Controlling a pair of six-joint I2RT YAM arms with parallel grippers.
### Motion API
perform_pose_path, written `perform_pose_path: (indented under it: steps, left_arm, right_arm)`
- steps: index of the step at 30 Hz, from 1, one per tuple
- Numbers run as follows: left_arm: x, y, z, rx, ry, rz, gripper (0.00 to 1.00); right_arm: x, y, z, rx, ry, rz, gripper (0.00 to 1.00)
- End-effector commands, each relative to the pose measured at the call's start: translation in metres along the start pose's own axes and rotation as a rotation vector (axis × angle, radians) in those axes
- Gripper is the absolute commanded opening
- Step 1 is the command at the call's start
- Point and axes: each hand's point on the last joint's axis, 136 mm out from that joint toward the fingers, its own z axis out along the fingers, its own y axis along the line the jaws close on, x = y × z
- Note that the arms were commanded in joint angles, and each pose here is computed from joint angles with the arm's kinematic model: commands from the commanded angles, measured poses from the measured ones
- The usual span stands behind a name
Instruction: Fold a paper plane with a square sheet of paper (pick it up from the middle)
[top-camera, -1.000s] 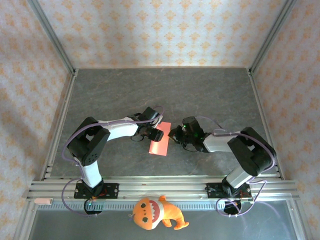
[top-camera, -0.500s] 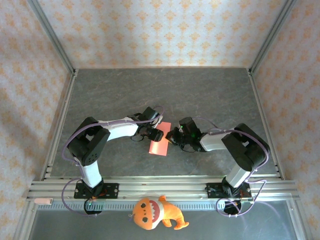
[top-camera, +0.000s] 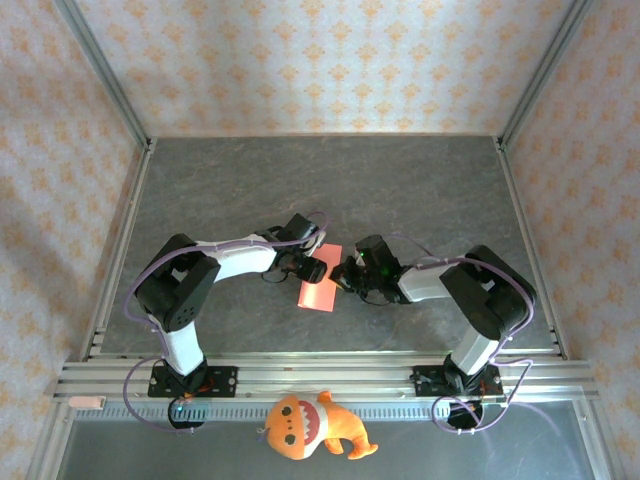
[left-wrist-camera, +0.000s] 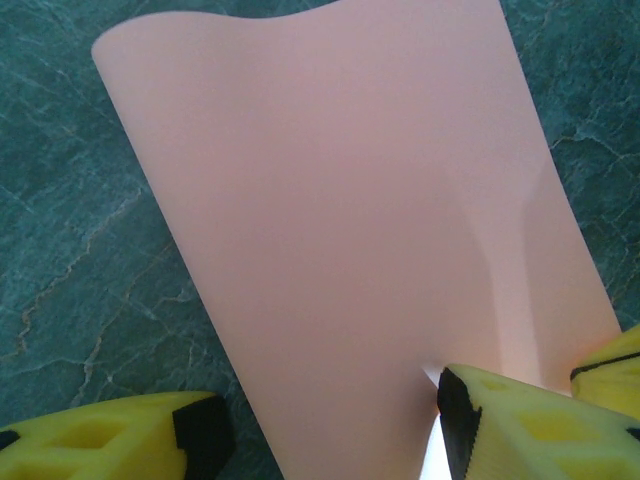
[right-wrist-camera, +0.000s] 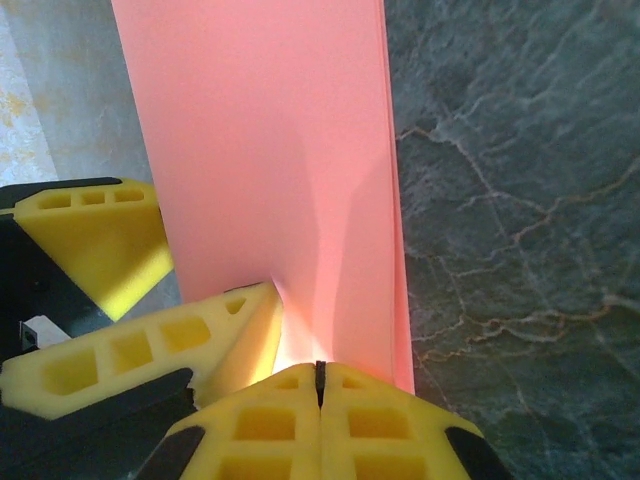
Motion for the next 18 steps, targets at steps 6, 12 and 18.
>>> perform_pose_path:
  steps: [6,12,18]
  left_arm:
    - [0.044,0.026,0.047,-0.060,0.121,-0.007,0.64]
    - [0.045,0.026,0.047,-0.059,0.123,-0.009,0.64]
    - [0.045,0.026,0.048,-0.058,0.126,-0.009,0.65]
  right_arm:
    - [0.001,0.010,0.003,-0.022,0.013,-0.035,0.00]
    - [0.003,0.011,0.004,-0.025,0.022,-0.044,0.00]
    - [0.005,-0.003,0.007,0.028,0.025,-0.037,0.00]
